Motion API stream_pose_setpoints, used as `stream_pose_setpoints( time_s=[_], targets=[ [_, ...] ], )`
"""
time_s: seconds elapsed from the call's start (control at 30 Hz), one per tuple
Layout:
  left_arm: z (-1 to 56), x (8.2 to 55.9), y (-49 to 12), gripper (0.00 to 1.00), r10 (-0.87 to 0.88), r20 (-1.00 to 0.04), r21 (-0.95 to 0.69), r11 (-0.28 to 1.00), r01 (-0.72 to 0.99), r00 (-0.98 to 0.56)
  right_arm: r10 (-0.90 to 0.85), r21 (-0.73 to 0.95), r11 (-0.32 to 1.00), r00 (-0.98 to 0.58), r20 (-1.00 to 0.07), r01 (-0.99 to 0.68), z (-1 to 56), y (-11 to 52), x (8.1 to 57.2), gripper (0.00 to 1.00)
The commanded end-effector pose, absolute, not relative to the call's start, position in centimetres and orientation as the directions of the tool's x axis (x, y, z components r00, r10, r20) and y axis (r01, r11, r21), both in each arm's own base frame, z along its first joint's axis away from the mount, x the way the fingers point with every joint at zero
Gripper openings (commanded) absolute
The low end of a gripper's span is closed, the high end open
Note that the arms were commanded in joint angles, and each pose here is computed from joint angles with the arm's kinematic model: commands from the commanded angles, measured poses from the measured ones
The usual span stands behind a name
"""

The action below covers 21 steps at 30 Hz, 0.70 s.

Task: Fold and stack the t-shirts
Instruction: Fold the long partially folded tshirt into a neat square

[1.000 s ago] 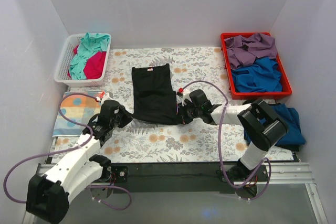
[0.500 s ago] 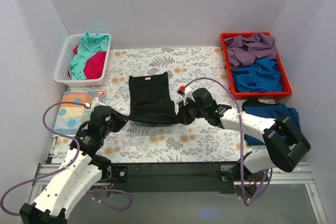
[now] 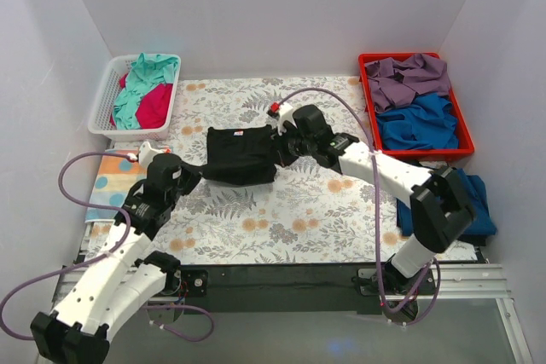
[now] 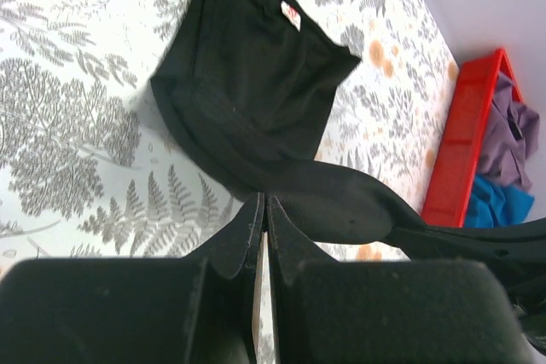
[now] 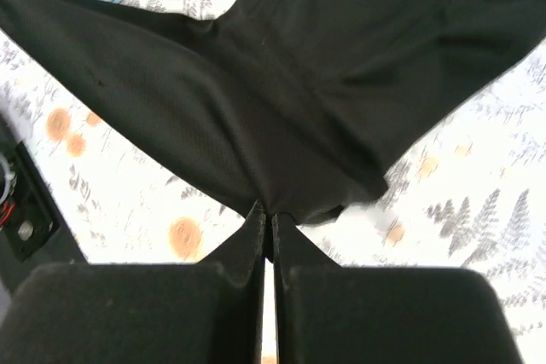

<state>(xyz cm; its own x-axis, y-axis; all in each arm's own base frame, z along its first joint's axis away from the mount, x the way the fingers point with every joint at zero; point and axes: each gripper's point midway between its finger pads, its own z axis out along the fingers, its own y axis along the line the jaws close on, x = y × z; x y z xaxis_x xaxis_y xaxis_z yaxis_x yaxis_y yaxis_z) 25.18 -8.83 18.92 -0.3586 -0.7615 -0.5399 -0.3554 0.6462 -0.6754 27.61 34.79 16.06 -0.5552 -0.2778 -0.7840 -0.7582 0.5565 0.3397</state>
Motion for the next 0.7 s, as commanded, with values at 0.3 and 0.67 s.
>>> stream_pose_setpoints(
  time_s=[0.3,0.67],
  targets=[
    [20.8,35.6,-9.4,0.0,-0.729,-0.65,-0.625,0.674,-0.394,-0.217,-0.28,0.287,0.614,-0.543,-0.792,-0.735,15.7,37.2,38.6,0.01],
    [15.7,43.4,-8.6,0.0,-0.697,-0.684,-0.51,0.669,-0.54,-0.217,-0.255,0.322,0.627,-0.577,-0.776,-0.71,11.4,37.5,46.0,0.01]
  ],
)
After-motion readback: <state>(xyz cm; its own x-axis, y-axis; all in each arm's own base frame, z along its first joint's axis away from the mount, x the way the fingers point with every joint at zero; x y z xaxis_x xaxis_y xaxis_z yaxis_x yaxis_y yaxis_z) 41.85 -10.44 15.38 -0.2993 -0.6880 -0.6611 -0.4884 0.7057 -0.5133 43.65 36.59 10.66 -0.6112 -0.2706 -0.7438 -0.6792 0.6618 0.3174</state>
